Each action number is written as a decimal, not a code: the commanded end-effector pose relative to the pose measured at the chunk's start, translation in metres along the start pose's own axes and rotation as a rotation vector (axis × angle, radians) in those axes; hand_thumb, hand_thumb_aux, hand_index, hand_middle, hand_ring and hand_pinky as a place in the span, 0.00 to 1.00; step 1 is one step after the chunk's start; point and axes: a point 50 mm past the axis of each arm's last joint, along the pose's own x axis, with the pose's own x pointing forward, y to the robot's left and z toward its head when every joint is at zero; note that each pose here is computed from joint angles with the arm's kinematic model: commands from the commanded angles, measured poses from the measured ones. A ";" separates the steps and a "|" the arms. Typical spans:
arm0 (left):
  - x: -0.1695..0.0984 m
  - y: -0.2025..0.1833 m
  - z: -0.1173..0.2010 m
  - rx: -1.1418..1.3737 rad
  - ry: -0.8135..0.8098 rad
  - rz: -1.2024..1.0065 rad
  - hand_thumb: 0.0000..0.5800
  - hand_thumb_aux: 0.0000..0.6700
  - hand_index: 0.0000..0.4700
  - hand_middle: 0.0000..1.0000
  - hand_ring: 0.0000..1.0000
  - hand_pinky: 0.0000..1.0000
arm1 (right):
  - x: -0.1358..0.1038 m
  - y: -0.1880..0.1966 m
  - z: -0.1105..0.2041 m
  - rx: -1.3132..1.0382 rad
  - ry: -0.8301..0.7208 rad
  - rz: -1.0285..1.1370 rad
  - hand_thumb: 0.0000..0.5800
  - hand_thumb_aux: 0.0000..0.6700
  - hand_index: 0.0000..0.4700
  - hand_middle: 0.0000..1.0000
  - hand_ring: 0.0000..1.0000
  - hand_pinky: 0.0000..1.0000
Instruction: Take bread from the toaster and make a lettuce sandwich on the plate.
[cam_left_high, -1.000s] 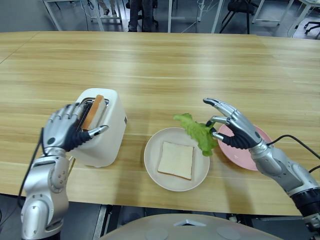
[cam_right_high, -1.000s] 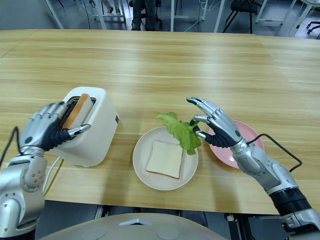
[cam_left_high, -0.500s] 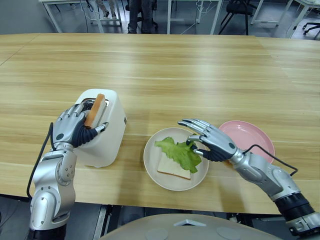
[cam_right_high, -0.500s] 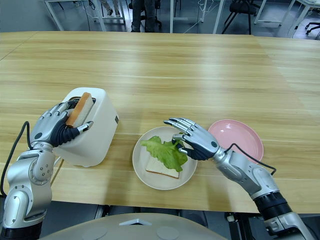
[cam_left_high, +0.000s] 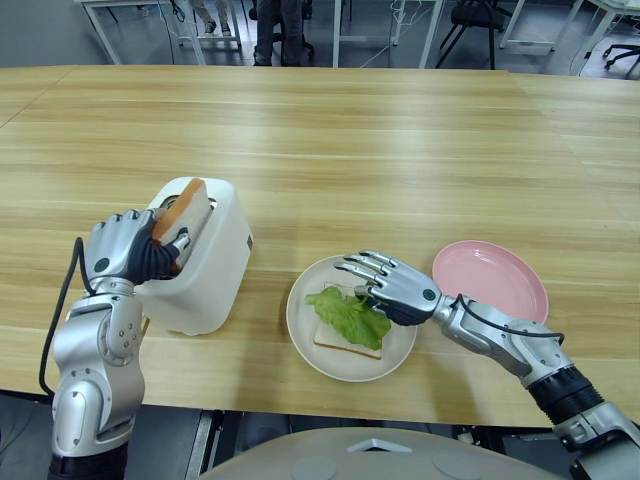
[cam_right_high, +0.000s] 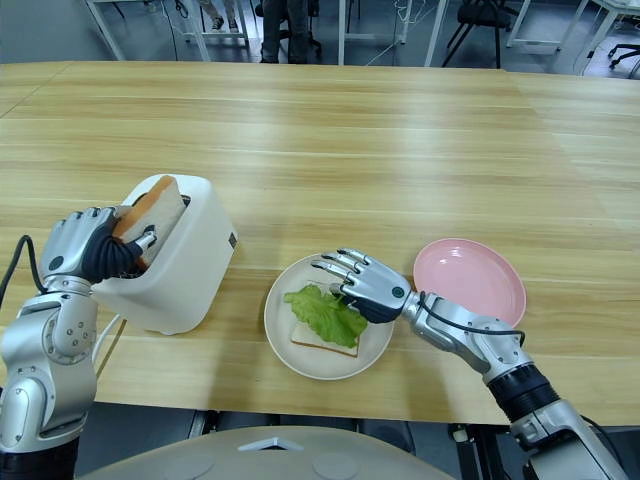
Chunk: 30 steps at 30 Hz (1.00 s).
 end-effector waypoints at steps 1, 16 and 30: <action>0.000 0.015 0.005 -0.008 -0.026 0.082 1.00 1.00 0.98 1.00 1.00 1.00 | 0.001 0.001 -0.001 -0.054 -0.003 0.015 1.00 1.00 0.98 0.00 0.00 0.00; -0.001 0.057 0.031 -0.103 -0.229 0.180 1.00 1.00 0.98 1.00 1.00 1.00 | -0.006 -0.014 -0.021 0.184 0.115 -0.098 0.00 0.00 0.00 0.00 0.00 0.00; 0.040 0.036 0.109 -0.391 -0.815 -0.381 1.00 1.00 0.98 1.00 1.00 1.00 | -0.058 -0.096 -0.055 0.519 0.077 -0.318 0.00 0.00 0.00 0.00 0.00 0.00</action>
